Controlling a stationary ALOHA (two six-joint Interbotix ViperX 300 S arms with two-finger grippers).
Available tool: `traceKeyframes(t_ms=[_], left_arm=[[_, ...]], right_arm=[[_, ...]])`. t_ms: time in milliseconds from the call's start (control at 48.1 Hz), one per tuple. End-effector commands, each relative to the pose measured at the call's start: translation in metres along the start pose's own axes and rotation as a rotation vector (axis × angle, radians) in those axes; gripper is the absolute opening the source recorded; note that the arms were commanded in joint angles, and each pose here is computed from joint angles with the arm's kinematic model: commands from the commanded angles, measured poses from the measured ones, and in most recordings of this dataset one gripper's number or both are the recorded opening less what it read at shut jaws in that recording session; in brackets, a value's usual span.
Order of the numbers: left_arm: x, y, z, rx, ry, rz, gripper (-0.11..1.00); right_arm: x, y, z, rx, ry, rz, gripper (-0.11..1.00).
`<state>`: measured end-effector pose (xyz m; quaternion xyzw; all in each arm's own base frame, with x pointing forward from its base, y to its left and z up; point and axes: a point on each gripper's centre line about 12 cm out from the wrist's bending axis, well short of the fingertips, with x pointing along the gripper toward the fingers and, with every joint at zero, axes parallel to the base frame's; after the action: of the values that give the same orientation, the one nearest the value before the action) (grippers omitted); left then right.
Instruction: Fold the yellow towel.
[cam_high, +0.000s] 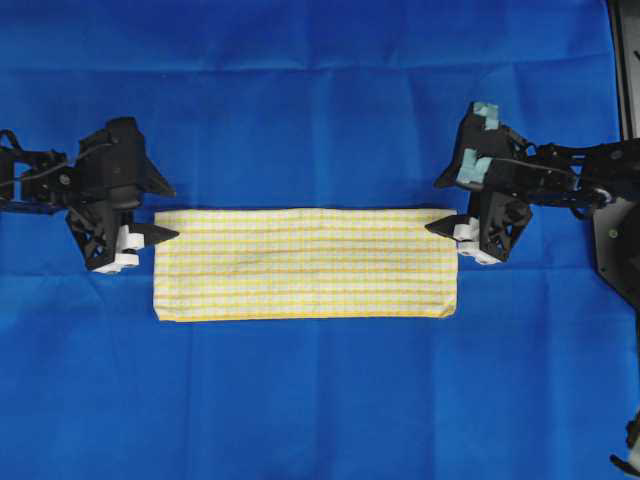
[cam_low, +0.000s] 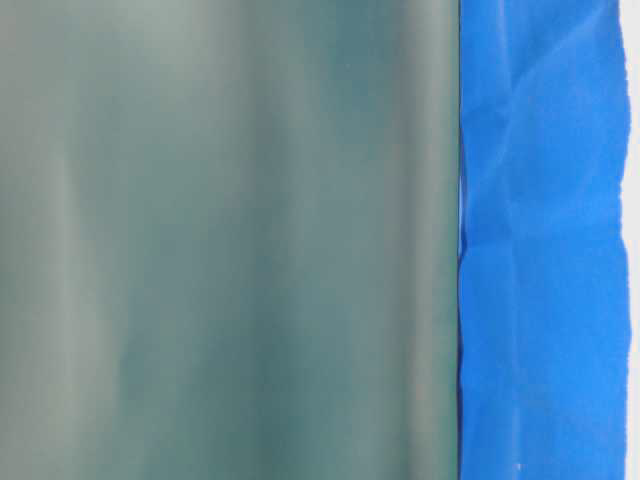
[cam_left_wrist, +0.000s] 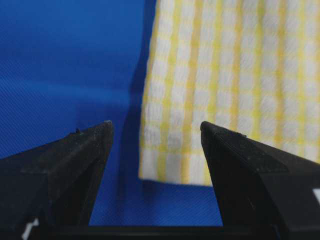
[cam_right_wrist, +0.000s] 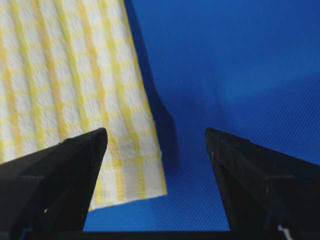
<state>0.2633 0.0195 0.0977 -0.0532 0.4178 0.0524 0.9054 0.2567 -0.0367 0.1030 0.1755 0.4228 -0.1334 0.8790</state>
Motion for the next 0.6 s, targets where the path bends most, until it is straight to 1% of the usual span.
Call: traceKeyframes(t_ms=[0,83,229,291,333,375,416,520,583], left_arm=[[0.0035,0.0021,0.0043,-0.010,-0.004,0.006,0.64],[0.0067,0.0048,0.0018,-0.017,0.011,0.013,0.64],[0.0078,0.0053,0.0006,-0.020,0.017,0.014,0.63],[0.0079,0.0057,0.0009,-0.021,0.019,0.015,0.62],[0.0081,0.0057,-0.0001,-0.021,0.026,0.016,0.60],[0.0081,0.0058,-0.0014,-0.021,0.037,0.016,0.55],[0.0081,0.0057,-0.0020,-0.021,0.049,0.017,0.47],[0.0088,0.0056,-0.0020,-0.021,0.071,0.017,0.22],[0.0091,0.0056,-0.0023,-0.022,0.080,0.017,0.07]], right_arm=[[0.0035,0.0006,0.0024,0.006,0.009,-0.002,0.79],[0.0055,0.0002,-0.0005,0.006,0.031,-0.005,0.78],[0.0055,-0.0002,-0.0021,0.006,0.037,-0.006,0.74],[0.0055,-0.0004,-0.0029,0.006,0.040,-0.006,0.70],[0.0055,-0.0004,-0.0031,0.004,0.042,-0.006,0.67],[0.0055,-0.0004,-0.0033,0.000,0.043,-0.006,0.60],[0.0055,-0.0004,-0.0033,-0.003,0.043,-0.006,0.51],[0.0055,0.0000,-0.0020,-0.009,0.040,-0.005,0.20],[0.0055,0.0006,-0.0012,-0.011,0.036,-0.004,0.06]])
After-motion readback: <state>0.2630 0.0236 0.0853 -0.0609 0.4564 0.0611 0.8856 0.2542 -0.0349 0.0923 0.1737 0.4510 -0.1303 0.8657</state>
